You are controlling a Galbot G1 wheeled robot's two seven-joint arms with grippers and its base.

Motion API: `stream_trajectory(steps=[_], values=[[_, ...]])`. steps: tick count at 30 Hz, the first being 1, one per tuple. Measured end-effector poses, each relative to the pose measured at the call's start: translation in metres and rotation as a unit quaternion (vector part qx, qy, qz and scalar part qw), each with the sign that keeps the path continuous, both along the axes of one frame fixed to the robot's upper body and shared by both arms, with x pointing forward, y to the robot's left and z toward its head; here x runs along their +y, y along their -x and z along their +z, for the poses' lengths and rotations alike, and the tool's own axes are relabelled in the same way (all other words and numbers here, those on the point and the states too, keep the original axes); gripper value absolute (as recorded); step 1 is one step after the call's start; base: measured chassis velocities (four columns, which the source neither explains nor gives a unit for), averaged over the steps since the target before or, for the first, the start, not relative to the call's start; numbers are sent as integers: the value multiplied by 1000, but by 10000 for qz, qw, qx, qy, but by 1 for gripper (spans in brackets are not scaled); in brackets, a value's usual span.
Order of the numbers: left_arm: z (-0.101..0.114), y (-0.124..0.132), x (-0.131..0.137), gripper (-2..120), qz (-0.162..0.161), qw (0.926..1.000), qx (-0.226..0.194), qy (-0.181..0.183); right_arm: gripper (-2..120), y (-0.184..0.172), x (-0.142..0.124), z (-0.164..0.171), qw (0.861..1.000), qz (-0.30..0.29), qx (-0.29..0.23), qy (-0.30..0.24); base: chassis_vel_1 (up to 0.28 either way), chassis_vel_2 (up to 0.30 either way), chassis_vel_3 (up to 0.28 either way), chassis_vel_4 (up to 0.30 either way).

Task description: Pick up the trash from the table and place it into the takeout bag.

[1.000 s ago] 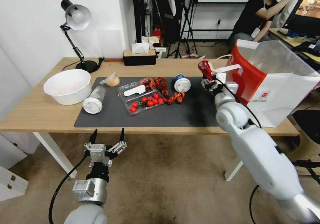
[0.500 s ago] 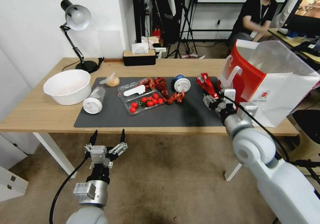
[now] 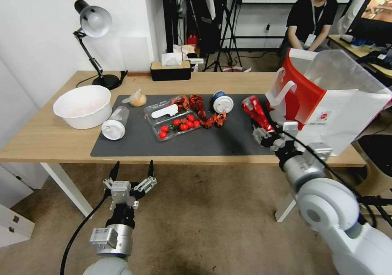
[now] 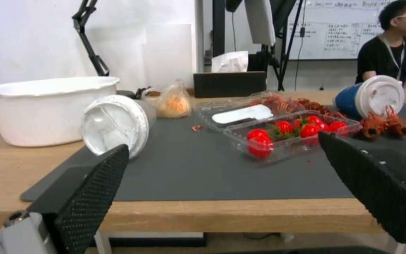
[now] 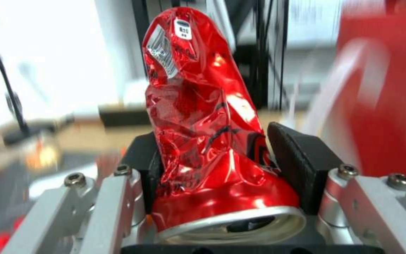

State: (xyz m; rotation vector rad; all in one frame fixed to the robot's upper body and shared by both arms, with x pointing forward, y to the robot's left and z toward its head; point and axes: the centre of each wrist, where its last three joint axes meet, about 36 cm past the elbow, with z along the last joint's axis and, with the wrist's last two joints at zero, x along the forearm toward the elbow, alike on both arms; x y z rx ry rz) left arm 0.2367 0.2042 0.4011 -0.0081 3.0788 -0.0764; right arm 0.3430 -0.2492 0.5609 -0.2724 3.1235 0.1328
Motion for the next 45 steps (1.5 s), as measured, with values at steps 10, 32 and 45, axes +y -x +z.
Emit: stream_trajectory(steps=[10,32,45], values=[[0,0,0,100,8,10000,-5,3,50,-1,-8,17,9987,-6,-499,43,0,0,0,0],[-2,1,-4,100,71,10000,8,17,96,-58,-54,67,9816,-1149,-1522,133,0,0,0,0],[-3,-1,-2,100,54,10000,46,7,100,-84,-69,55,9783,-1587,-1297,294,0,0,0,0]])
